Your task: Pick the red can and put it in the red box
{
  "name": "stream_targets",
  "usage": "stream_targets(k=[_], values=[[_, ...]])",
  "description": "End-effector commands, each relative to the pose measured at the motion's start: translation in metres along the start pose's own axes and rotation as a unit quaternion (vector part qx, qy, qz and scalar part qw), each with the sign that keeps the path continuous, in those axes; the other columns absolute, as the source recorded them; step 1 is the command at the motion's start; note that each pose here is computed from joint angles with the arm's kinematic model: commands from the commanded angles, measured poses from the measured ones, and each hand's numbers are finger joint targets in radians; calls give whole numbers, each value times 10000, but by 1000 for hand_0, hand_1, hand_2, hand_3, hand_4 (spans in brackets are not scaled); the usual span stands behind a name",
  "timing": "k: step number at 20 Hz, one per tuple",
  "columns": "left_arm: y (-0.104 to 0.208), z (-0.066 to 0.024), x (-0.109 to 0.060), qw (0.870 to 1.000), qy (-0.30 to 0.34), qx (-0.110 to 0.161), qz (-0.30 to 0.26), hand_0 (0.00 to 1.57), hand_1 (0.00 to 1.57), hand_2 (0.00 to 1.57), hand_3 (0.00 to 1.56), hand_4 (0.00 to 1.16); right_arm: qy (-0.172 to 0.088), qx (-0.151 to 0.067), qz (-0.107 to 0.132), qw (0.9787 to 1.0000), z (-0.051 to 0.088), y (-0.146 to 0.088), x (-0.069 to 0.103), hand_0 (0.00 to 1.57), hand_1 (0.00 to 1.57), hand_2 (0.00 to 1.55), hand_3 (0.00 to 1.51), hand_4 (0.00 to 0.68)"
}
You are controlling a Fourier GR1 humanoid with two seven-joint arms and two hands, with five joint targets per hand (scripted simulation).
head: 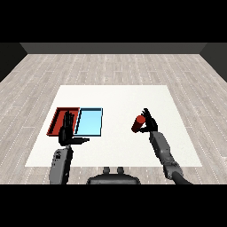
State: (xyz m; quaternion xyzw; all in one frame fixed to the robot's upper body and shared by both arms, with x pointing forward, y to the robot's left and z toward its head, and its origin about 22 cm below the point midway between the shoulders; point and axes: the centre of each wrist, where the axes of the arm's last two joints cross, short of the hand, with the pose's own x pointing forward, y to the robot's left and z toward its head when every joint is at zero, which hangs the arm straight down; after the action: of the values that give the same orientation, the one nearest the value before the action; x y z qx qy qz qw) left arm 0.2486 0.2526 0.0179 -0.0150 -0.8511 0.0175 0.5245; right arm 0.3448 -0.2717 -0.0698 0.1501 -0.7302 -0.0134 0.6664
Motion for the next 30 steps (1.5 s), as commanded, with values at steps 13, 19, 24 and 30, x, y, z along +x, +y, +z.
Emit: stream_targets(k=[13, 19, 24, 30], values=[[-75, -21, 46, 10000, -71, 1, 17, 0, 0, 0, 0, 0, 150, 82, -126, 9998, -213, 451, -183, 0, 0, 0, 0, 0], [-14, -27, -64, 10000, -15, 35, 26, 0, 0, 0, 0, 0, 340, -239, 243, 9988, -71, 344, -287, 0, 0, 0, 0, 0], [141, -23, -104, 10000, 8, 77, -32, 0, 0, 0, 0, 0, 486, -813, 801, 9923, -177, 609, -328, 1462, 1462, 1459, 1423, 611], [-13, 112, -59, 9999, -61, -110, -16, 0, 0, 0, 0, 0, 307, -695, 1038, 9917, -208, 490, -288, 1474, 1474, 1450, 1401, 589]])
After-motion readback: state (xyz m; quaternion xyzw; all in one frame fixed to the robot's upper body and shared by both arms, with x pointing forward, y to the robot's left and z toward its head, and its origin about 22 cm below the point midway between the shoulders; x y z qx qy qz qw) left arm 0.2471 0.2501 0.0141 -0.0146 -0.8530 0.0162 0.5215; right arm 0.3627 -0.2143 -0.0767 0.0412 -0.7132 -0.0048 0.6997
